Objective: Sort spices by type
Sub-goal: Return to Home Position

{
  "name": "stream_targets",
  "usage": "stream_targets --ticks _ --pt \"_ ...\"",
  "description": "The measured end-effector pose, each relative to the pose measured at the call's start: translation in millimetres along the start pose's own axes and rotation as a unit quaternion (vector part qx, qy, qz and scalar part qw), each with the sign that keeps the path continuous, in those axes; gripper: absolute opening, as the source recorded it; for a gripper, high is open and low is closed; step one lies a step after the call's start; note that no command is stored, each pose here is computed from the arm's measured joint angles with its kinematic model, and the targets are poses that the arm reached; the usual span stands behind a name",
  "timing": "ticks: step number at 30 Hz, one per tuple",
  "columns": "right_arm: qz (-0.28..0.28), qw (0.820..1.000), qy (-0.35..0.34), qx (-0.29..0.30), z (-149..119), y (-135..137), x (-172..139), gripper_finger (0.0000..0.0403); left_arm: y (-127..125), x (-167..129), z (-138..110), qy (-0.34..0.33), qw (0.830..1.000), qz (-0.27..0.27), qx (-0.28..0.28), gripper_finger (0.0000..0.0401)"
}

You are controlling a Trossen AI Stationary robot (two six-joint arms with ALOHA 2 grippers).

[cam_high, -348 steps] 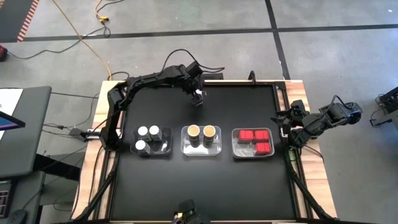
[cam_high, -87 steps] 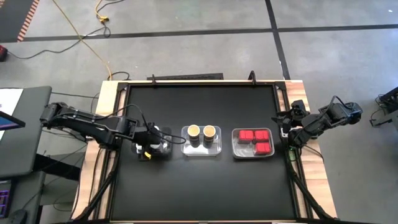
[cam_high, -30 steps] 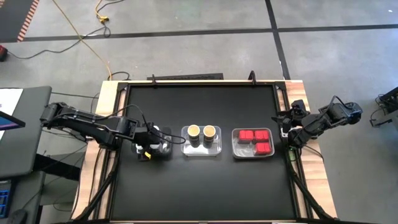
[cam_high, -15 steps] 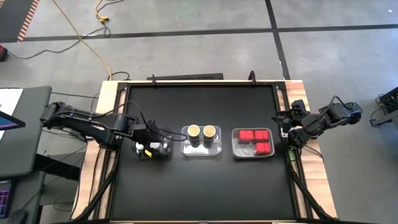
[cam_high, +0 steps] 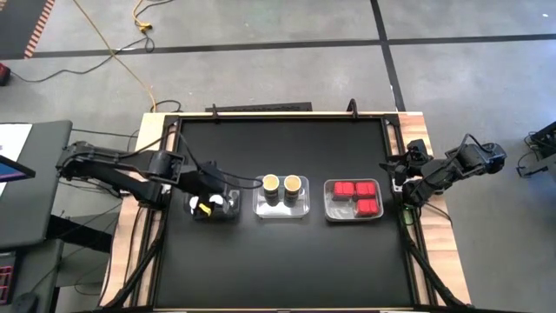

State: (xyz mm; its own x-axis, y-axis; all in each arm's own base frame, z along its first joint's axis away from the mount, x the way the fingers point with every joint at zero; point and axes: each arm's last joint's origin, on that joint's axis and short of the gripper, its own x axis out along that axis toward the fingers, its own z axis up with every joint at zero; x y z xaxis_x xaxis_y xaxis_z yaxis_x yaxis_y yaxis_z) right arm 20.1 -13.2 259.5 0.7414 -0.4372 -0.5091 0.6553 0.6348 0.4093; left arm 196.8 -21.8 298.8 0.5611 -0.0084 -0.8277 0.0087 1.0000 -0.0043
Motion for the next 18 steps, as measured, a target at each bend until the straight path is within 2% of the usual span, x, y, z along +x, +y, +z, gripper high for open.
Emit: stream_targets --ticks 16,18 --pt "0.009 1.000 -0.002 0.006 1.0 2.0 0.0 0.0292 -0.3 -21.5 17.2 -0.045 0.999 -0.004 -0.003 0.0282" --pt "0.017 1.000 -0.007 -0.007 2.0 3.9 -0.1 0.0292 -0.3 -21.5 17.1 -0.045 0.999 -0.004 -0.009 0.0282"
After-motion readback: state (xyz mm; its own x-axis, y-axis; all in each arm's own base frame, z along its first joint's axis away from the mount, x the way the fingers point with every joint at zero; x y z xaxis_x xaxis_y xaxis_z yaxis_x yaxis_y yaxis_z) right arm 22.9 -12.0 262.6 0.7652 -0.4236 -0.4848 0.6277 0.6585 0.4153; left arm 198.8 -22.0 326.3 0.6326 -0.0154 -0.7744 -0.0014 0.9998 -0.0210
